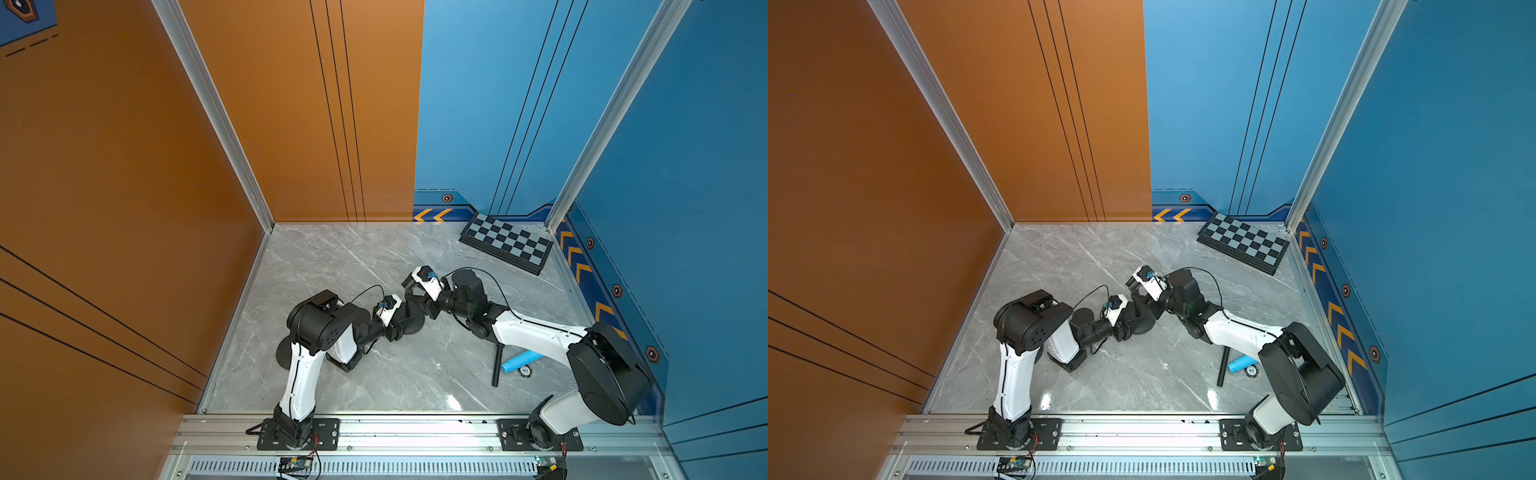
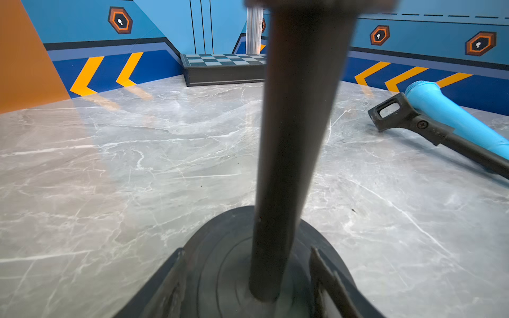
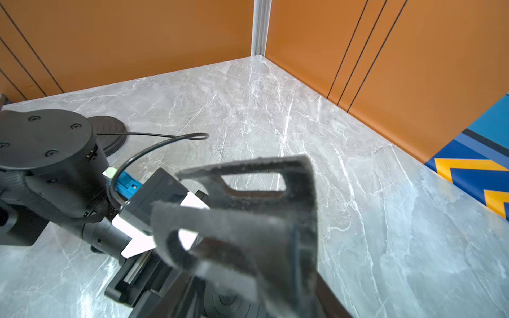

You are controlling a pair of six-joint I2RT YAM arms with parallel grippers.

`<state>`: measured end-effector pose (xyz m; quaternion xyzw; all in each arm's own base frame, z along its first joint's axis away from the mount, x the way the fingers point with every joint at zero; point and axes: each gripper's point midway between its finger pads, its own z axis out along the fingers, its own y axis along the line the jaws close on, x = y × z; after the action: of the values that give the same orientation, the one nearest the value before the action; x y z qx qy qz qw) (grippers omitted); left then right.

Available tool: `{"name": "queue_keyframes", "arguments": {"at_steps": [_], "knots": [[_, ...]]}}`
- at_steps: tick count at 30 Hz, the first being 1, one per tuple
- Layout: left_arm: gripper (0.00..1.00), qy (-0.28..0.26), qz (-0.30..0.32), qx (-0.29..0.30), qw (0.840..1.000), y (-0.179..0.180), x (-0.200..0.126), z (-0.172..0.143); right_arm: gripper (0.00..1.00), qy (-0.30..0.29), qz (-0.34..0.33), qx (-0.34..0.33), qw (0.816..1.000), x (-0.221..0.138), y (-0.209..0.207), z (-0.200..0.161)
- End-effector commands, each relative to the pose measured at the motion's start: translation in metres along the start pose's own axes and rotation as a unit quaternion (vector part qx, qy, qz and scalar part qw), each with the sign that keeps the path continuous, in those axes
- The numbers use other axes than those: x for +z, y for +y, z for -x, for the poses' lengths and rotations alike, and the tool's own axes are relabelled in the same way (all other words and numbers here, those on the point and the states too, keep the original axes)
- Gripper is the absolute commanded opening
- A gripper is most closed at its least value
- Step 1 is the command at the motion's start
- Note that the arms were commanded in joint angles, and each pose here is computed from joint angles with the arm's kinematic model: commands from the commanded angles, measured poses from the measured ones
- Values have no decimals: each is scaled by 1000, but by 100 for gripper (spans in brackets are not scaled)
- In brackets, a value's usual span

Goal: Assemble a microphone stand
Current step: Screw the microphone stand pole into the microphone stand base.

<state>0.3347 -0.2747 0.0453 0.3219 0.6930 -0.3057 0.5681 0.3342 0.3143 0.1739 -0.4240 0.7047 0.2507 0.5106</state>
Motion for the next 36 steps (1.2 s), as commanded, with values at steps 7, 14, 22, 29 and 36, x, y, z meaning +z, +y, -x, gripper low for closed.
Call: {"name": "queue_keyframes", "arguments": {"at_steps": [7, 14, 22, 29, 36], "knots": [[71, 108, 2, -37, 993, -5, -11, -65, 31, 17, 47, -8, 999, 14, 3, 3], [71, 109, 6, -40, 993, -4, -11, -66, 0, 35, -163, 122, 978, 16, -28, -18], [71, 109, 14, -40, 993, -1, -11, -65, 0, 30, -334, 125, 934, 3, -4, -38], [71, 109, 11, -41, 993, -2, -11, -65, 26, 29, -143, 111, 983, 25, 23, -23], [71, 109, 5, -37, 993, -4, -12, -66, 49, 42, 58, 1, 997, 7, 48, -10]]}}
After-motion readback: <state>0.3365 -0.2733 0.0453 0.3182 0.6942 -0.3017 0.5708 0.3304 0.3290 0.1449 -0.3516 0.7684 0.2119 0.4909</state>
